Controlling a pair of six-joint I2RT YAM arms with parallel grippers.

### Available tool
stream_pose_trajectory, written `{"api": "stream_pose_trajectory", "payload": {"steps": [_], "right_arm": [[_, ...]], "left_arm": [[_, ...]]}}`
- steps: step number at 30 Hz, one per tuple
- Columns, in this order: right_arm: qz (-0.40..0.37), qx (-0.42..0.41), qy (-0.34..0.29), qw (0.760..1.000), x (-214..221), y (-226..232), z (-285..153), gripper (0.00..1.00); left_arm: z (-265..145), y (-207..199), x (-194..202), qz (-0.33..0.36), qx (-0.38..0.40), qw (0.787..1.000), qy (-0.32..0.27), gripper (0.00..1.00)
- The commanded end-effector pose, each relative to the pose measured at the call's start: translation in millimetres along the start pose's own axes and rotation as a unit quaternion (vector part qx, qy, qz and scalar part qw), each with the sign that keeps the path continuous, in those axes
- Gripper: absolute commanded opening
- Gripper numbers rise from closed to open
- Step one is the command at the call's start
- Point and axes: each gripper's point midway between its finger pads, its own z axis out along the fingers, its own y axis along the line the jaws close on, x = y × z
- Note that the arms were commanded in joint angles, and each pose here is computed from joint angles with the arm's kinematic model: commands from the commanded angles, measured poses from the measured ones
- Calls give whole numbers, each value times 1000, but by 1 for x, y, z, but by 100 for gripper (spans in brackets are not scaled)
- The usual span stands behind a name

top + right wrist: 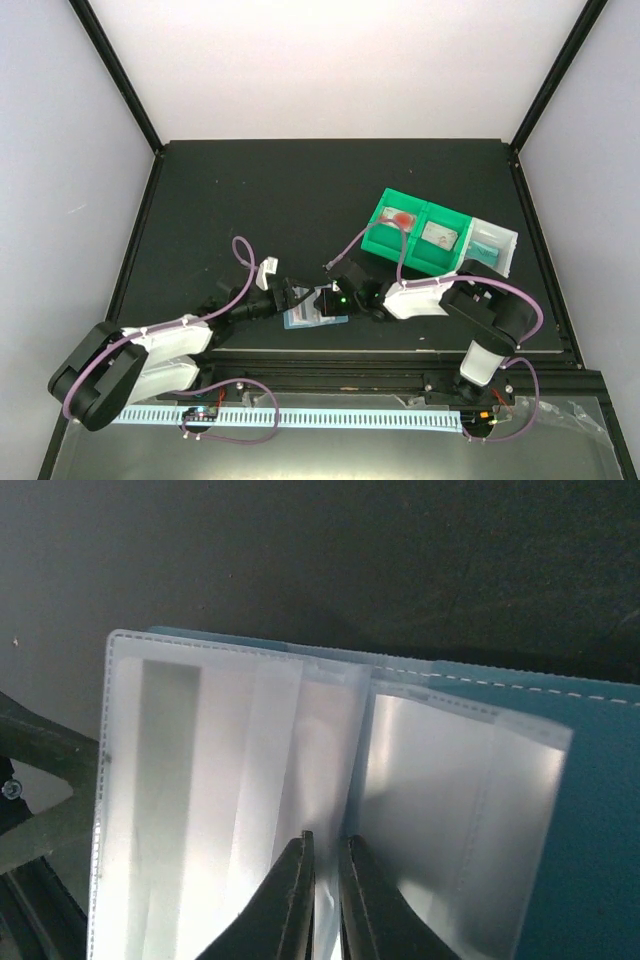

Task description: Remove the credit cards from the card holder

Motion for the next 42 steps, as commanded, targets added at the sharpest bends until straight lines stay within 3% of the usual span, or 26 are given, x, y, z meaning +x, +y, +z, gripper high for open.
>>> {"api": "stream_pose_trajectory", "payload": {"steps": [1, 14, 20, 23, 26, 32, 36, 42], "right_arm": [[10, 21, 2, 1000, 7, -12, -3, 12], [50, -47, -92, 993, -13, -16, -36, 19], [44, -28, -111, 992, -20, -21, -51, 26], [48, -12, -117, 992, -22, -28, -55, 26], [34, -25, -109, 993, -21, -21, -55, 24], [17, -45, -60, 997, -13, -10, -39, 24], [17, -18, -33, 999, -4, -22, -27, 24], [19, 15, -22, 999, 5, -41, -19, 13]], "left_arm": [[0, -34, -8, 21, 59, 998, 6, 99], [19, -56, -7, 10, 95, 995, 43, 99], [33, -55, -2, -4, 92, 994, 62, 99], [37, -59, 3, -10, 101, 992, 73, 98], [33, -60, 4, -6, 106, 992, 71, 97], [22, -38, -6, 3, 38, 999, 37, 98], [14, -28, -10, 6, 19, 999, 26, 98], [14, -25, -6, 4, 18, 999, 37, 98]]}}
